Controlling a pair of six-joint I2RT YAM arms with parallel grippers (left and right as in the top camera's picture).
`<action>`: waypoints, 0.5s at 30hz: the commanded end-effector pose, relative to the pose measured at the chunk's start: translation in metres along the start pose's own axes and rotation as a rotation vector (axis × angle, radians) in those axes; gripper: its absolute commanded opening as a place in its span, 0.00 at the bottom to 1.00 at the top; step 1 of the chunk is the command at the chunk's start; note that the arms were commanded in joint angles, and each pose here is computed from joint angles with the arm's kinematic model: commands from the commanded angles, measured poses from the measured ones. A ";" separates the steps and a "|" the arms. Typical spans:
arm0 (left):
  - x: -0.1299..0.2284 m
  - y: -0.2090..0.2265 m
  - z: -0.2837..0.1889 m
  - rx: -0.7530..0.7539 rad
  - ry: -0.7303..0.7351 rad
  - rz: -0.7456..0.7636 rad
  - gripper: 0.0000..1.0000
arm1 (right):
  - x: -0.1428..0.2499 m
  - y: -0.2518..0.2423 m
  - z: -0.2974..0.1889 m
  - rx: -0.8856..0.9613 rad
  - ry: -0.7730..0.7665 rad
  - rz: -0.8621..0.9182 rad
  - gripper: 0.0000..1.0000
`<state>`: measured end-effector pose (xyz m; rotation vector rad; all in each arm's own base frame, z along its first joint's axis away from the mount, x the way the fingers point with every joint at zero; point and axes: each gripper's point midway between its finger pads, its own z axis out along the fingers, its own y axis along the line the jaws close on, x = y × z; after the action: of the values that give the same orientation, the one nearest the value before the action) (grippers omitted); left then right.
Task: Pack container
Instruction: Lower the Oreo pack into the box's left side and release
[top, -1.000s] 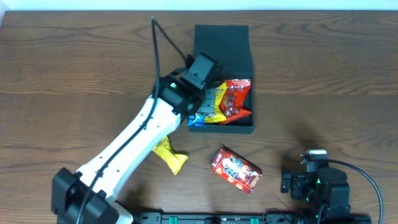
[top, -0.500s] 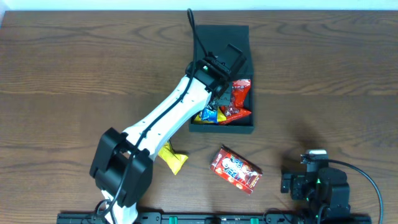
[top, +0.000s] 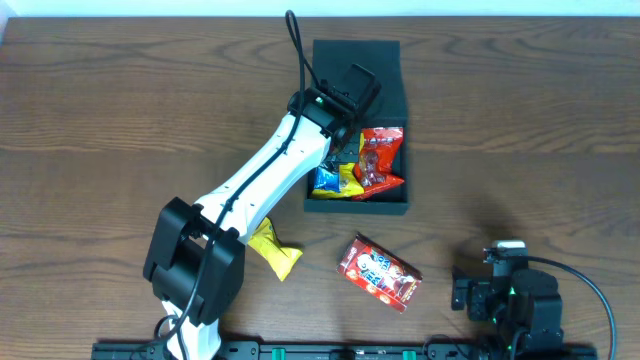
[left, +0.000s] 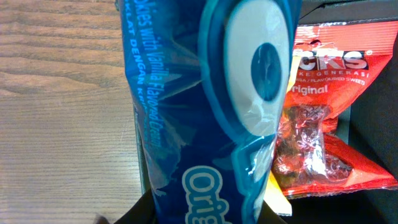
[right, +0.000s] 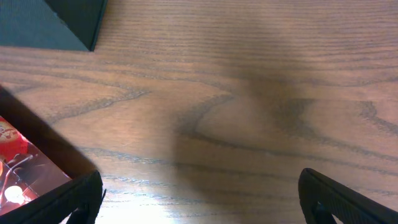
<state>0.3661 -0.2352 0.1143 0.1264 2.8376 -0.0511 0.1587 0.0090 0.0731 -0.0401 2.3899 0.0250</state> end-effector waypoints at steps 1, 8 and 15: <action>0.006 0.003 0.009 -0.014 0.025 -0.012 0.13 | 0.001 -0.001 0.000 0.004 0.000 -0.005 0.99; 0.012 0.010 0.018 -0.028 0.043 -0.029 0.13 | 0.001 -0.001 0.000 0.004 0.000 -0.005 0.99; 0.017 0.018 0.029 -0.038 0.053 -0.044 0.14 | 0.001 -0.001 0.000 0.004 0.000 -0.005 0.99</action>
<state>0.3592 -0.2218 0.0876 0.0961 2.8793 -0.0133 0.1587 0.0090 0.0731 -0.0401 2.3899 0.0250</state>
